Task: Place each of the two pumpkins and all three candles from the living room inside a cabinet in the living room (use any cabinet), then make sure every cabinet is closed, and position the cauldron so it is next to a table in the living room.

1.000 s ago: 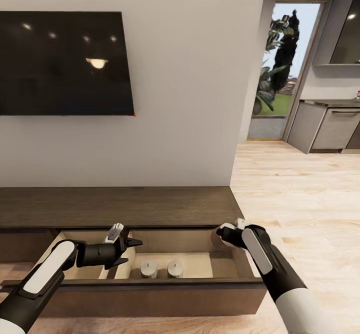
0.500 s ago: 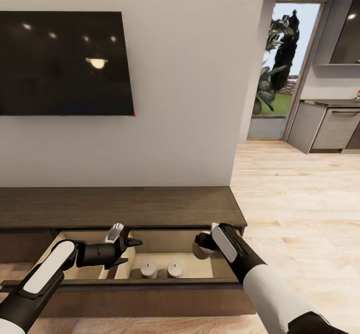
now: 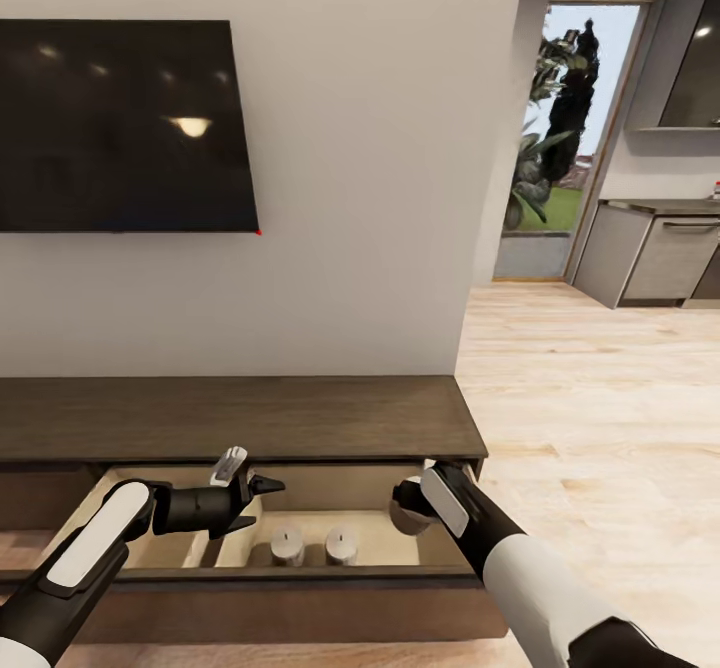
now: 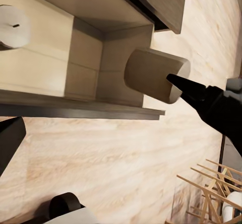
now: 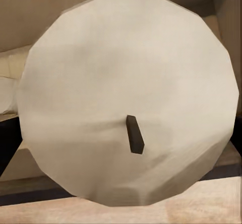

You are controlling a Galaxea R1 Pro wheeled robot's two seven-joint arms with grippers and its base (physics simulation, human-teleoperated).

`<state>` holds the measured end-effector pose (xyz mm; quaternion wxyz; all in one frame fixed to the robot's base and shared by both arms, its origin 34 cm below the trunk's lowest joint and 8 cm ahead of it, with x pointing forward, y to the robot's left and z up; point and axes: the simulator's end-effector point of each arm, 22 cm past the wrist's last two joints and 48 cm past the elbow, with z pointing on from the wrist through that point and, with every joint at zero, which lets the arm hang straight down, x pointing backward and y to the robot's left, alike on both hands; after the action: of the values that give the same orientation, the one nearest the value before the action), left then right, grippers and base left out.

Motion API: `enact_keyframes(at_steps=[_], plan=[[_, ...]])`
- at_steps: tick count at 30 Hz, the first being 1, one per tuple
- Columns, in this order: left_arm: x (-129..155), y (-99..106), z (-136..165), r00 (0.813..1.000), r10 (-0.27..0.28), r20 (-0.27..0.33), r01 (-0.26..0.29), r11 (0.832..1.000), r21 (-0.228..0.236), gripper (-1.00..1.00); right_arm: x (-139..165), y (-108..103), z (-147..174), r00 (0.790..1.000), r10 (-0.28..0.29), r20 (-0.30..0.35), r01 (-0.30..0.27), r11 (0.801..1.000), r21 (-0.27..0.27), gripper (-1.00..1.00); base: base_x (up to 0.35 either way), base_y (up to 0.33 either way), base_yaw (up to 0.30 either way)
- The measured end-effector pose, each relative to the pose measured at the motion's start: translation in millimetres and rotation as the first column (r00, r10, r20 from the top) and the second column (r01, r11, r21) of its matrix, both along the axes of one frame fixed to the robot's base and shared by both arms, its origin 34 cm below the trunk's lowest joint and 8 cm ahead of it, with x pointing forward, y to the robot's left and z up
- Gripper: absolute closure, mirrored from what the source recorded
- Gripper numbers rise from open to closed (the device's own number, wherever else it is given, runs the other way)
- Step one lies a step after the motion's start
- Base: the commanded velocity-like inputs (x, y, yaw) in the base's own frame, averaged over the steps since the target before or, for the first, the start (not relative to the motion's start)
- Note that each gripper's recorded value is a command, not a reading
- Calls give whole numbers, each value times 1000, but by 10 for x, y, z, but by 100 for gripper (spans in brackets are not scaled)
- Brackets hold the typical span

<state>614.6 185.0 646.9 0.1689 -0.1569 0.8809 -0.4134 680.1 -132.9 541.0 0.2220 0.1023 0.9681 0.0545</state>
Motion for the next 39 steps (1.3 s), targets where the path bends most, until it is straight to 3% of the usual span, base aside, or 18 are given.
enact_keyframes(at_steps=[17,21,32,37,39], plan=[[0,-4,4,1000,0,1,0,1000,-2,-100,-2,-57,-40,1000,-7,7,7,1000,-21,100,105,-3,0],[-2,-2,-12,1000,0,1,0,1000,-4,-100,-20,-138,-114,1000,-10,9,10,999,-53,100,3,0,0],[-55,-48,-127,999,-15,29,16,1000,-13,-100,-57,-196,-386,999,-27,24,29,997,-66,100,0,0,0],[-214,-115,85,996,-42,80,48,995,-85,-100,-70,-187,-485,999,-26,28,28,997,-66,100,0,0,0],[-246,-119,86,995,-46,87,54,994,-93,-100,-72,-182,-520,999,-26,31,28,998,-65,100,0,0,0]])
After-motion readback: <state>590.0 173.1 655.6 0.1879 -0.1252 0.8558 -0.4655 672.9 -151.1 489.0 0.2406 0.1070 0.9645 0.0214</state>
